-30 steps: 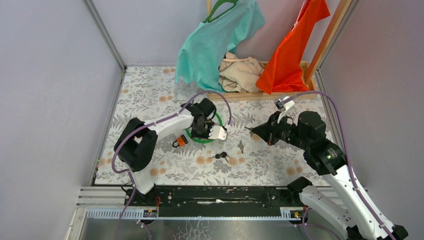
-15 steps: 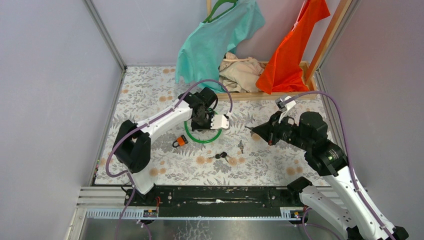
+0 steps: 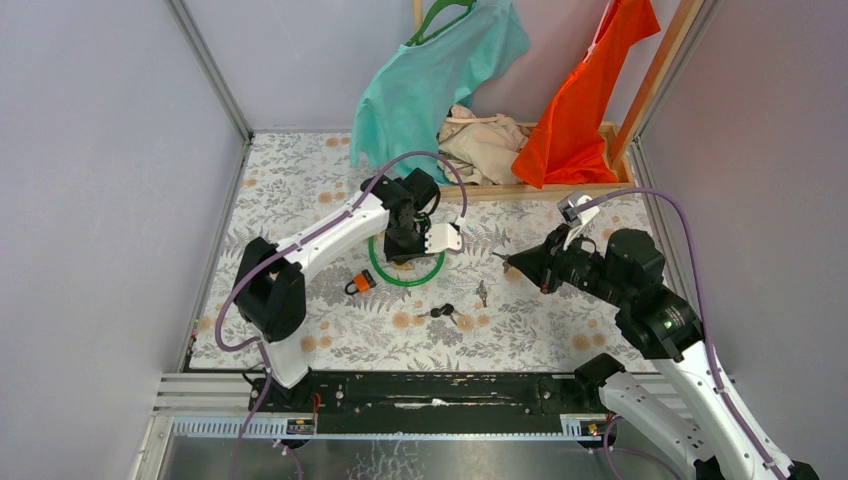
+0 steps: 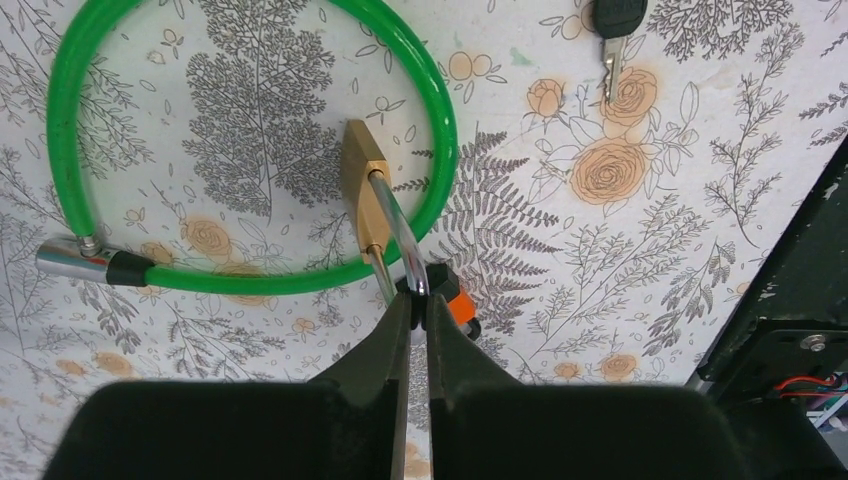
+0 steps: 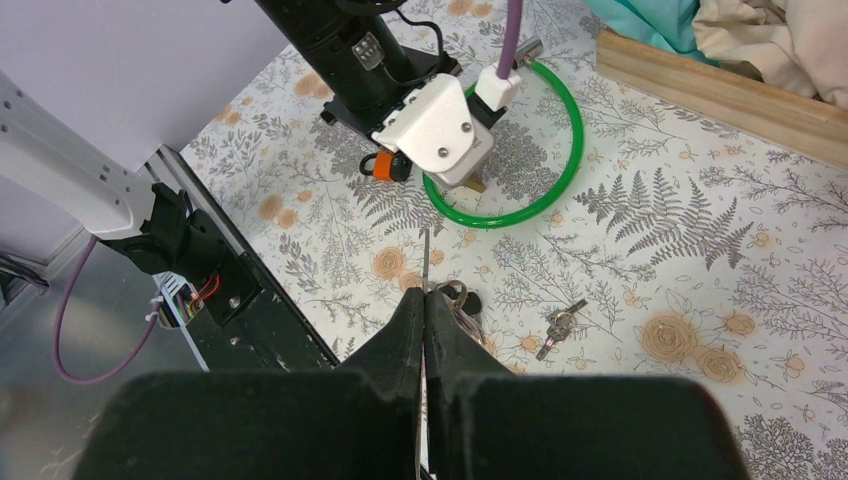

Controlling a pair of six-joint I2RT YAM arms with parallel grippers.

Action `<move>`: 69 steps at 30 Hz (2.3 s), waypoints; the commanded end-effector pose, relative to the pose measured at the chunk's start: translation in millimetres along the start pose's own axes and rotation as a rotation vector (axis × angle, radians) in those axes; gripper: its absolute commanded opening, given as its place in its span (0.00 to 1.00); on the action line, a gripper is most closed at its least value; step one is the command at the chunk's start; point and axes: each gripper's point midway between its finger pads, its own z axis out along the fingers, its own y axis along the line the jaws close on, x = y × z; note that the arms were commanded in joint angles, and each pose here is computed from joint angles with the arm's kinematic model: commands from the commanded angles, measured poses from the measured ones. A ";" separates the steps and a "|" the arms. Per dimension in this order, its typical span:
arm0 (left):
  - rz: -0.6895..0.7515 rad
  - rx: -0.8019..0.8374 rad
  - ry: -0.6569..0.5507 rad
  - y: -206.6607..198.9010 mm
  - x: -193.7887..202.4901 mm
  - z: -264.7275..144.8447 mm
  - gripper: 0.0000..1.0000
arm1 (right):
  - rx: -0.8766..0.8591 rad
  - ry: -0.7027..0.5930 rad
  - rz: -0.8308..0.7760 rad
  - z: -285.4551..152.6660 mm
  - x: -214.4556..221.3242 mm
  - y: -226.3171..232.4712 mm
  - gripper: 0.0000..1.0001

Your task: Unlock with the key

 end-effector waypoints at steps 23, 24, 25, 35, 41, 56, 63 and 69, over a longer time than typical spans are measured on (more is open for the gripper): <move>-0.020 -0.085 0.077 45.2 -5.3 20.0 0.18 | 0.012 -0.087 -0.056 -4.9 -26.1 1.5 0.00; -0.021 -0.087 0.078 45.8 -4.9 20.3 0.19 | 0.011 -0.086 -0.056 -4.9 -26.1 1.6 0.00; -0.018 -0.087 0.073 45.7 -6.3 19.8 0.22 | 0.010 -0.085 -0.056 -4.9 -26.4 2.0 0.00; 0.001 -0.092 0.062 45.4 -12.1 15.8 0.57 | 0.020 -0.090 -0.072 -10.0 -33.7 3.5 0.00; -0.008 -0.116 0.042 48.4 -24.2 9.5 1.00 | 0.027 -0.096 -0.085 -14.1 -39.1 4.6 0.00; -0.144 -0.440 -0.057 75.8 -48.2 -54.2 1.00 | 0.014 -0.120 -0.101 -22.5 -42.5 10.1 0.00; -0.163 -0.437 -0.096 69.5 -51.0 -61.2 1.00 | 0.016 -0.135 -0.102 -27.8 -45.3 12.1 0.00; -0.065 -0.253 0.079 43.9 -54.9 3.4 1.00 | 0.015 -0.136 -0.102 -31.7 -47.2 14.4 0.00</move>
